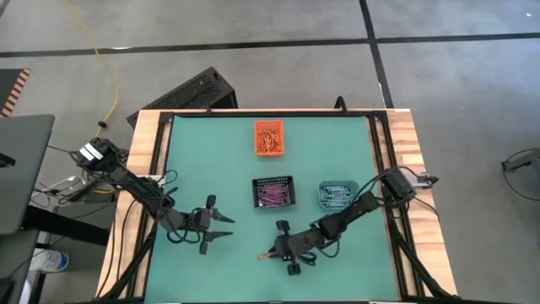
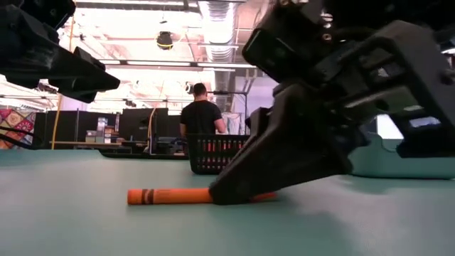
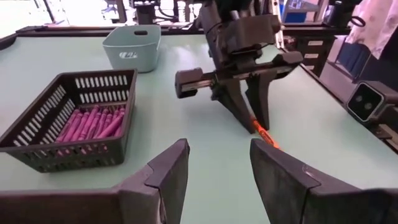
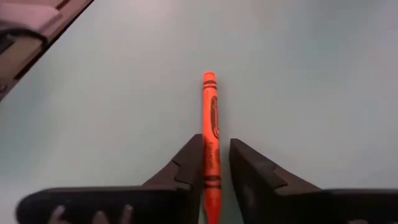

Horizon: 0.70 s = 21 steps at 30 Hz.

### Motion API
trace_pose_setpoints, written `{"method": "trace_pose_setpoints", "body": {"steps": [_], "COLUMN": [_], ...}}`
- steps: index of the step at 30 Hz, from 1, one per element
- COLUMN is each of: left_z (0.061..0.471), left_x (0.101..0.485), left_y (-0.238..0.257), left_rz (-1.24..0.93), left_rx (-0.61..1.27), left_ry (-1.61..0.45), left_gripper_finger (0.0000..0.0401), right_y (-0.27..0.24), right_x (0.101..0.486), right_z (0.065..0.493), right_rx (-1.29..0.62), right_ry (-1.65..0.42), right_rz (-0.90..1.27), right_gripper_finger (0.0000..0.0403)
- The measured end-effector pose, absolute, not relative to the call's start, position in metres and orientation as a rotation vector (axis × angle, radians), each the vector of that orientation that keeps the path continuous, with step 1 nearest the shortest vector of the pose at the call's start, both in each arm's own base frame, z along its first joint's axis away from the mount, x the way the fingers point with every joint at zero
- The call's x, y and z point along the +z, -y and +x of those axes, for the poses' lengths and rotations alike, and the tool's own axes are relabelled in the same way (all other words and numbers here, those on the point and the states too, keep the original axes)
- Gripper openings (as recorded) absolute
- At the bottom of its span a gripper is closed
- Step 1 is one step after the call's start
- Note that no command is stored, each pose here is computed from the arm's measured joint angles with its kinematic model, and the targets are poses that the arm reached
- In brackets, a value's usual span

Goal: Sort crayons
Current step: Put the orange crayon into the orange bin

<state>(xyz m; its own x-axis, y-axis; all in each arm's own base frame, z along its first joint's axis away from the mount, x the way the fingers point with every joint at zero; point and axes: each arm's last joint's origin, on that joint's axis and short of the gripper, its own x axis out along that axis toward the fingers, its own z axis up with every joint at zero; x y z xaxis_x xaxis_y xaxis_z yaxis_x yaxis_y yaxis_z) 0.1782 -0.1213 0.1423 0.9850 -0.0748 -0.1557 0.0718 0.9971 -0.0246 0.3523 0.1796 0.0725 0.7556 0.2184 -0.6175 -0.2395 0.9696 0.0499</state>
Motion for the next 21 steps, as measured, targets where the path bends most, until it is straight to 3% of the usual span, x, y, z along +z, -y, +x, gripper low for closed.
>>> {"method": "trace_pose_setpoints", "body": {"steps": [6,12,16,21], "left_z": [0.178,0.178,0.178,0.178], "left_x": [0.143,0.143,0.143,0.143], "left_y": [0.121,0.121,0.121,0.121], "left_rz": [-0.027,-0.029,-0.035,-0.036], "left_rx": [-0.072,-0.071,-0.072,-0.072], "left_ry": [-0.152,-0.152,-0.153,-0.153], "left_gripper_finger": [0.0162,0.0162,0.0162,0.0162], "right_y": [-0.174,-0.175,-0.177,-0.175], "right_x": [0.075,0.105,0.138,0.188], "right_z": [0.354,0.347,0.337,0.321], "right_rx": [0.252,0.282,0.296,0.177], "right_ry": [-0.689,-0.679,-0.655,-0.566], "right_rz": [0.003,-0.025,-0.05,-0.096], "right_gripper_finger": [0.0056,0.0011,0.0005,0.0005]}}
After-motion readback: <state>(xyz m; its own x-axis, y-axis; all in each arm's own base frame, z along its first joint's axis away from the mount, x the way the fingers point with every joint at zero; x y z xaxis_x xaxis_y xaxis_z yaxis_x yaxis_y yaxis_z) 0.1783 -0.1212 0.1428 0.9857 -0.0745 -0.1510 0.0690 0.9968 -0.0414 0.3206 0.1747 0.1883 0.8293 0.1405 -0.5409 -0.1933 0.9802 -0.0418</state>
